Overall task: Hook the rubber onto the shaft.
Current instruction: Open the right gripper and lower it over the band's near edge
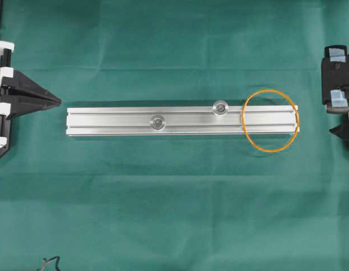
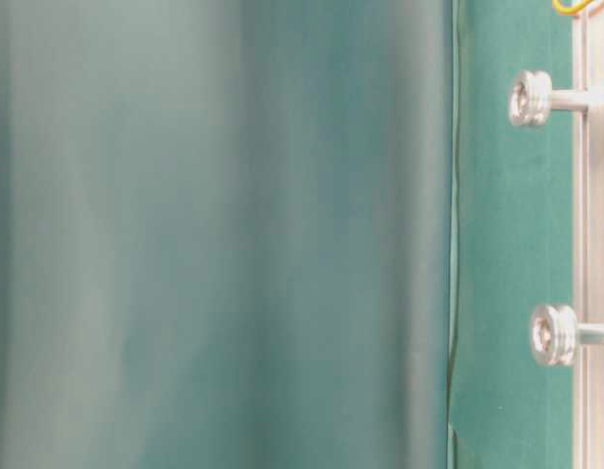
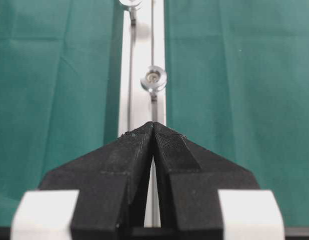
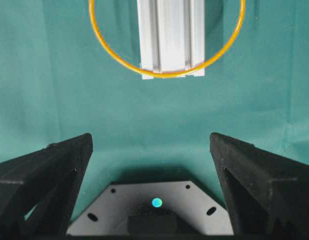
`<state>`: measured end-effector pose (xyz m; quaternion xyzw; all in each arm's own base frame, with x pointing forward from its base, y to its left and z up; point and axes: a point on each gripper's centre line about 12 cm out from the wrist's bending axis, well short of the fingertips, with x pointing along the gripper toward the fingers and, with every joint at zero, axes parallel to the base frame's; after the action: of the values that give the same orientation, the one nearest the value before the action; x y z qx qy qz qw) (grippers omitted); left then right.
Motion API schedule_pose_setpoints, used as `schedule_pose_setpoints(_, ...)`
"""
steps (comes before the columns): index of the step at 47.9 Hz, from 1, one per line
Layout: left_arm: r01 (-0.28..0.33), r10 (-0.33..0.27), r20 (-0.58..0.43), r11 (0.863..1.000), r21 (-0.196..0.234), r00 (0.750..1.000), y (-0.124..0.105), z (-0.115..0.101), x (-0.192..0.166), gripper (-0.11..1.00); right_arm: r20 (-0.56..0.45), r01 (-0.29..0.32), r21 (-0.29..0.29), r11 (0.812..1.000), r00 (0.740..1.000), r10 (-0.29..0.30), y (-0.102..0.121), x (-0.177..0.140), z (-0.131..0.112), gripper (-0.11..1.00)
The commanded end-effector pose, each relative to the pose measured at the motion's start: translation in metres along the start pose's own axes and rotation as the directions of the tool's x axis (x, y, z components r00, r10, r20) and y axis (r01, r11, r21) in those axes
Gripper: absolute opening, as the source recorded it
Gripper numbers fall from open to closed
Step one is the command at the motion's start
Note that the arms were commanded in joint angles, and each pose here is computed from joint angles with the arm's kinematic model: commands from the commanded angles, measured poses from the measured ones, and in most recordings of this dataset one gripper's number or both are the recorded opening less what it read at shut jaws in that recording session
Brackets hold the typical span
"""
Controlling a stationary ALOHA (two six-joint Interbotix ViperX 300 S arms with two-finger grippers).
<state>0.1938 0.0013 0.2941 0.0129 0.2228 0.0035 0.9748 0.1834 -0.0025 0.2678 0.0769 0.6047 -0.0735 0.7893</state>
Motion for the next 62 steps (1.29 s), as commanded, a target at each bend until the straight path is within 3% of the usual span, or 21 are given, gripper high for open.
schedule_pose_setpoints(1,-0.005,0.005,0.034,1.0,0.003,0.999,0.001,0.012,-0.003,0.0,0.026,-0.004,0.003,1.0,1.0,0.004,0.001,-0.008,0.005,0.97)
schedule_pose_setpoints(31,-0.004,0.003,0.035,1.0,0.003,0.999,0.001,0.013,-0.004,0.0,0.025,-0.008,0.004,1.0,1.0,0.008,0.002,-0.002,0.011,0.97)
schedule_pose_setpoints(62,-0.005,0.005,0.038,1.0,0.002,0.999,0.001,0.014,-0.004,0.0,0.059,-0.018,0.002,1.0,0.998,0.018,0.014,0.021,0.06,0.97)
